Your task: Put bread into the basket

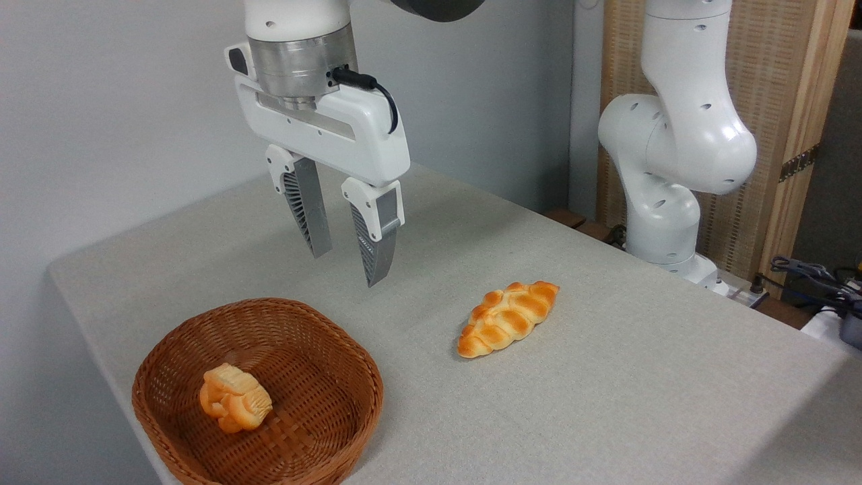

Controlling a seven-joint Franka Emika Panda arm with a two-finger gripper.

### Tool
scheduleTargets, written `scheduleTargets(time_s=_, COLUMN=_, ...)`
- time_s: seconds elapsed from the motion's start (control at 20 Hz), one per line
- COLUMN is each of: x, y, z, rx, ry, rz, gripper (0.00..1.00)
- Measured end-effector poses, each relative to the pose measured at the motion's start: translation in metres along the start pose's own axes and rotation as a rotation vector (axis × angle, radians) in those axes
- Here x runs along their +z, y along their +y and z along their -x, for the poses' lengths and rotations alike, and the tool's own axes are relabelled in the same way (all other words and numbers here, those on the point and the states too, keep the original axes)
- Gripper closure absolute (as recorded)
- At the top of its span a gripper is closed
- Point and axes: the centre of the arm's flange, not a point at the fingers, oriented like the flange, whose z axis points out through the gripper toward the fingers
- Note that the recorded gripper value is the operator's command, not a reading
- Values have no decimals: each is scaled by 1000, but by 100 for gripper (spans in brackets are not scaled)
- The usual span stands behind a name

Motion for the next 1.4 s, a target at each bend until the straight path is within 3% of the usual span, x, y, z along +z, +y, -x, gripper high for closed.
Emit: scheduleTargets(time_s=1.4, x=4, y=-3, z=9, rx=-13, ry=-4, rz=4, gripper=0)
